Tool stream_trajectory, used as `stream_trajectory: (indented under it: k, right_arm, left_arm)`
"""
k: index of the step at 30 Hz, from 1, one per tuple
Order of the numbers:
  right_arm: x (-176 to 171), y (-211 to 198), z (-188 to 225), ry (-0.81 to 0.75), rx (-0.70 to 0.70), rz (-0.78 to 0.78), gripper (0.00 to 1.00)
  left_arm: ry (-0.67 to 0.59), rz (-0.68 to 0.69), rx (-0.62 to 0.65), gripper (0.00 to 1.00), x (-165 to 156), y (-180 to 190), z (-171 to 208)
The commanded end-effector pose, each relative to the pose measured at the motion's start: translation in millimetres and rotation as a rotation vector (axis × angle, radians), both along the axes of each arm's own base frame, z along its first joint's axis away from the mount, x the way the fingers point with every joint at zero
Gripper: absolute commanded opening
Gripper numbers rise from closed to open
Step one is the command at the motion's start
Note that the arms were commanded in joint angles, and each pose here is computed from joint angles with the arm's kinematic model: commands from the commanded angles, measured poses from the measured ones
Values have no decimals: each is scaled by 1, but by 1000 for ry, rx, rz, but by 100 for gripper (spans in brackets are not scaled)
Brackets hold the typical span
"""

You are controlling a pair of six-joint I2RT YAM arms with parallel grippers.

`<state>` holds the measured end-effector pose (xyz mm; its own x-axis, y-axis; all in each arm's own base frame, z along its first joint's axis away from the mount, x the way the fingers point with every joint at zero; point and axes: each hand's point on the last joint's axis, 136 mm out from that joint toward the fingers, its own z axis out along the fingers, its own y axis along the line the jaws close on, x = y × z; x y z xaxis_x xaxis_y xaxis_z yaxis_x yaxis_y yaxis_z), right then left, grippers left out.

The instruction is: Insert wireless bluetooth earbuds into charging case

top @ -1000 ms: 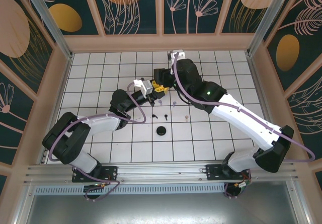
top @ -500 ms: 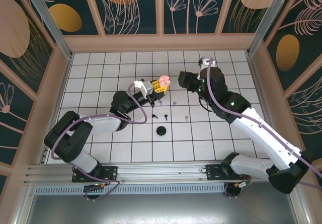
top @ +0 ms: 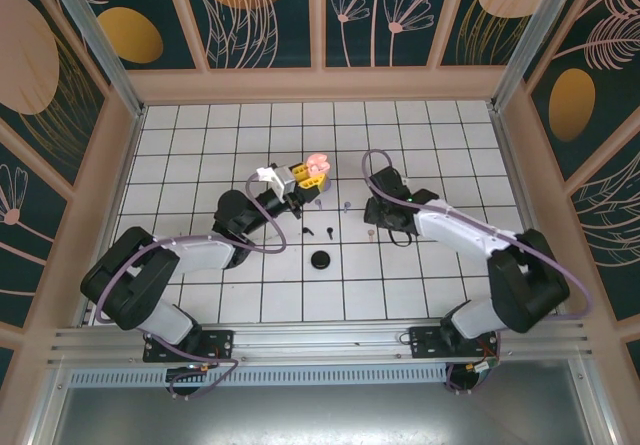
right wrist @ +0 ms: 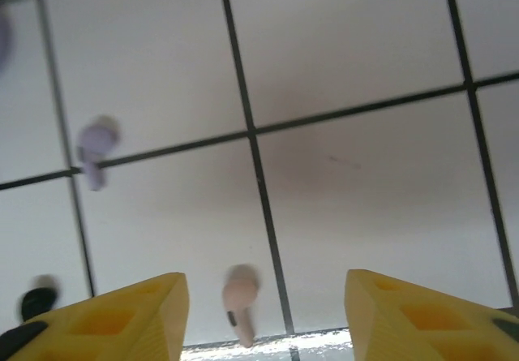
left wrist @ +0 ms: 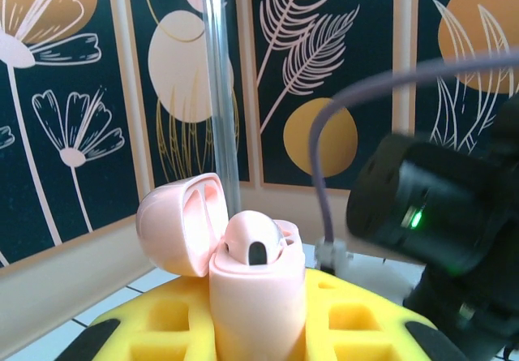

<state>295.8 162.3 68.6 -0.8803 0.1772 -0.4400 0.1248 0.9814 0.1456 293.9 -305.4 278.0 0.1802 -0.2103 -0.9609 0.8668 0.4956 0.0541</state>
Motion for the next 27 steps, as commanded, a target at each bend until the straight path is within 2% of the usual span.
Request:
stream_trajectory:
  k: [1,7,27]
  right_arm:
    - [3,6,-10,46,11,-15,49]
    - [-1,12,-29,98,-17,-4,43]
    - [-5,29,-48,139,-43,42,38]
  left_arm:
    - [-51,3,-53,0,-8,6,19]
    - [-63,-3,-68,0,-13,9,22]
    - [-81,-2,-81,0,-16,12,25]
